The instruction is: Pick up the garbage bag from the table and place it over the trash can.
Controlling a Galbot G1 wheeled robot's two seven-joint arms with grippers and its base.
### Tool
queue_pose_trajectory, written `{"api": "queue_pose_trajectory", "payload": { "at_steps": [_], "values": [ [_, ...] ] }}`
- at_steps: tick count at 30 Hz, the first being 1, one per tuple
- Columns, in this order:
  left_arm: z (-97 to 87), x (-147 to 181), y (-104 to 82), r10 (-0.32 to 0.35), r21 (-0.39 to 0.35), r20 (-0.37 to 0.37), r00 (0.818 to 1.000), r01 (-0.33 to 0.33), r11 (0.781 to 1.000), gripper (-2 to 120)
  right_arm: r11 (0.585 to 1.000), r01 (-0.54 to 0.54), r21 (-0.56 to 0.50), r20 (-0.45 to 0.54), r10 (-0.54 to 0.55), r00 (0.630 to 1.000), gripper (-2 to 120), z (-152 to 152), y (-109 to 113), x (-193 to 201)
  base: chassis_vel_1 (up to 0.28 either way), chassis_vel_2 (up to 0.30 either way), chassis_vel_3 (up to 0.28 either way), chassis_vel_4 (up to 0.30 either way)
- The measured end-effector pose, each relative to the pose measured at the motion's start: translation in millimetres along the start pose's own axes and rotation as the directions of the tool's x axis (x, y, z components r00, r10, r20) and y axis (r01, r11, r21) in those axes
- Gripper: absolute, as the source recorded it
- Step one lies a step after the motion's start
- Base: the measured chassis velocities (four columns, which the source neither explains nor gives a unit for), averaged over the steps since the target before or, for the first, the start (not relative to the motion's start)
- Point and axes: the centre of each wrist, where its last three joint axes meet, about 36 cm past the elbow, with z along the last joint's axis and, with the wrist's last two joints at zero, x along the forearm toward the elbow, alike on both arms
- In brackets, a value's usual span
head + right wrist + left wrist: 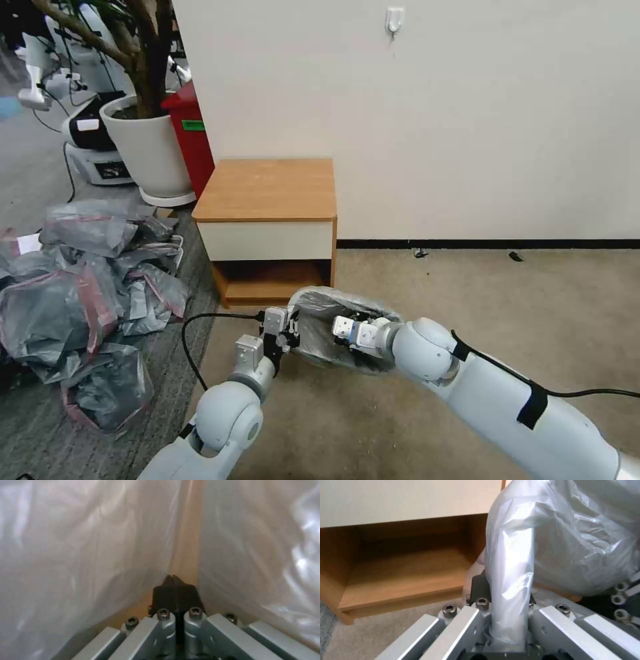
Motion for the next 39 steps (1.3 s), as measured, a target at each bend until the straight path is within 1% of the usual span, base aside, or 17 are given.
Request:
{"api": "queue_pose_trajectory", "payload": {
  "at_steps": [9, 23, 39],
  "values": [
    [1.3, -0.5, -1.4, 0.001, 0.000, -0.003, 1.000, -0.001, 1.000, 2, 0.999, -0.003, -0.039, -0.055, 0.001, 0.998, 0, 2.2, -1.2, -17.9, 0.000, 0.000, 0.000, 0.000],
    [2.5, 3.5, -1.9, 0.001, -0.001, -0.006, 1.000, -0.001, 1.000, 2, 0.997, -0.024, -0.075, -0.105, 0.016, 0.994, 0, 5.9, 3.0, -38.1, 0.000, 0.000, 0.000, 0.000],
    [1.7, 3.1, -3.2, 0.001, 0.003, -0.002, 1.000, -0.001, 1.000, 2, 0.996, -0.035, -0.085, -0.158, 0.021, 0.987, 0, 15.4, 5.4, -57.9, 0.000, 0.000, 0.000, 0.000]
  ]
}}
